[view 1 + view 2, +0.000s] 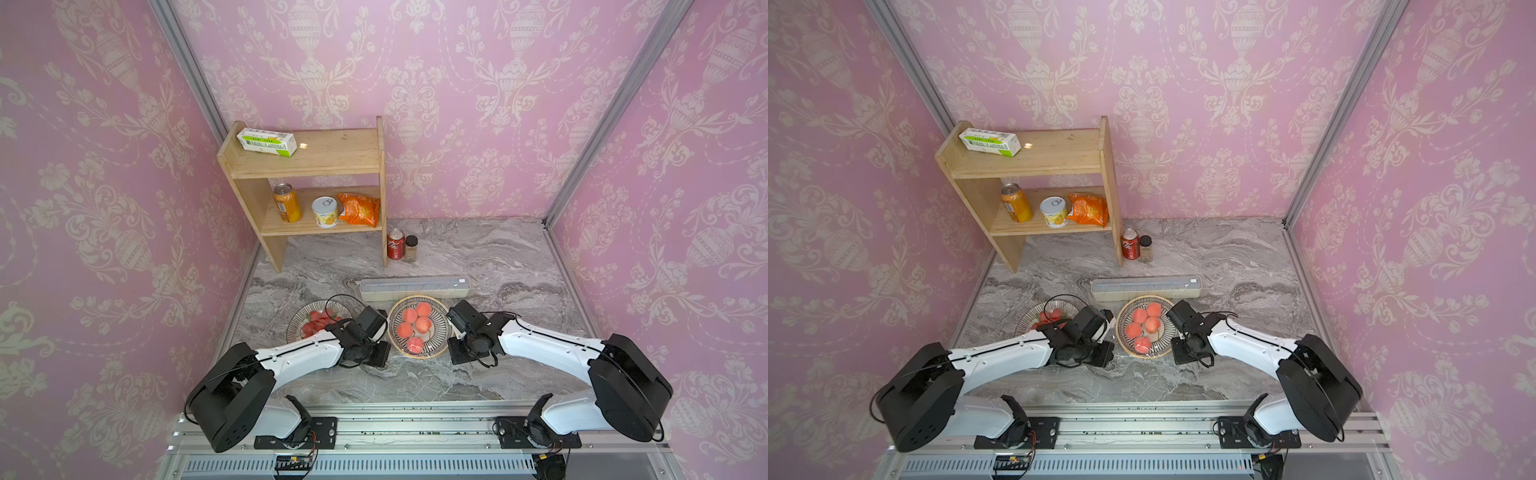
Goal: Wrap the plate with plastic wrap
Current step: Cover the plate with plastic wrap.
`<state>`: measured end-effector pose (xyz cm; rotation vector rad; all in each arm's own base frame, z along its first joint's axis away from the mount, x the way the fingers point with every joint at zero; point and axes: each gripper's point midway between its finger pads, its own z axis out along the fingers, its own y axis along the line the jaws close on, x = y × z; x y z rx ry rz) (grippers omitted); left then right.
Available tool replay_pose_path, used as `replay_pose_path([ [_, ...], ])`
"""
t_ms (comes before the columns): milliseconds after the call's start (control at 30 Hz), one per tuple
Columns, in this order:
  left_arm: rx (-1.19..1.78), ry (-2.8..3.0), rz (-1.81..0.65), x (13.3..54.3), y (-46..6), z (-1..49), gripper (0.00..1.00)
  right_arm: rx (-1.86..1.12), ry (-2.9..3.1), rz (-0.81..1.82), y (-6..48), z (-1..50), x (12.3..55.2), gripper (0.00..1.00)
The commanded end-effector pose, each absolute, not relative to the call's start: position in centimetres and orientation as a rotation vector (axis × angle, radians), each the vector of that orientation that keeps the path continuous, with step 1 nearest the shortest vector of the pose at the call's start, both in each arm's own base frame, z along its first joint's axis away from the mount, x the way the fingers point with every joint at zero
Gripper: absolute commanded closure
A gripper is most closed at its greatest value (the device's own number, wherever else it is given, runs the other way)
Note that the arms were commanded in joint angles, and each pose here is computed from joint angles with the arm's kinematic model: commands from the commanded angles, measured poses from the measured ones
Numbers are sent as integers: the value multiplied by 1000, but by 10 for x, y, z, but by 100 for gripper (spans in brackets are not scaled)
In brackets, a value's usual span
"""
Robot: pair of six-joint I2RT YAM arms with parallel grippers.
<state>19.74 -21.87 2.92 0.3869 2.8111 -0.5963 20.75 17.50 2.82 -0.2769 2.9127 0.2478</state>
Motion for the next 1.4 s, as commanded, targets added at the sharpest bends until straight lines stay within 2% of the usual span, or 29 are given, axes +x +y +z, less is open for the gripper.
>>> replay_pose_path([
  [0, 367, 2762, -528, 221, -213, 33, 100, -227, 2880, 209, 169, 32, 220, 100],
  [100, 337, 2750, -514, 233, -211, 34, 95, -198, 2876, 175, 163, 33, 224, 98],
  [200, 293, 2745, -473, 241, -205, 36, 75, -152, 2861, 148, 154, 36, 226, 74],
  [367, 179, 2712, -387, 250, -183, 51, 67, -121, 2846, 101, 137, 50, 220, 50],
  [467, 114, 2682, -357, 248, -170, 72, 59, -104, 2822, 113, 129, 66, 215, 35],
  [567, 61, 2673, -460, 237, -172, 94, 47, -69, 2806, 228, 134, 80, 206, 19],
  [600, 31, 2681, -532, 231, -178, 99, 43, -31, 2796, 313, 141, 83, 203, 11],
  [667, -49, 2715, -696, 218, -191, 103, 37, 64, 2781, 487, 156, 85, 199, 2],
  [733, -177, 2782, -856, 204, -204, 97, 31, 162, 2755, 748, 183, 84, 196, 0],
  [800, -275, 2822, -993, 195, -218, 91, 25, 271, 2753, 878, 195, 78, 194, 0],
  [1000, -365, 2830, -1199, 198, -248, 86, 19, 370, 2793, 953, 210, 64, 198, 0],
  [1367, -434, 2836, -1308, 215, -273, 63, 13, 412, 2764, 899, 216, 55, 225, 0],
])
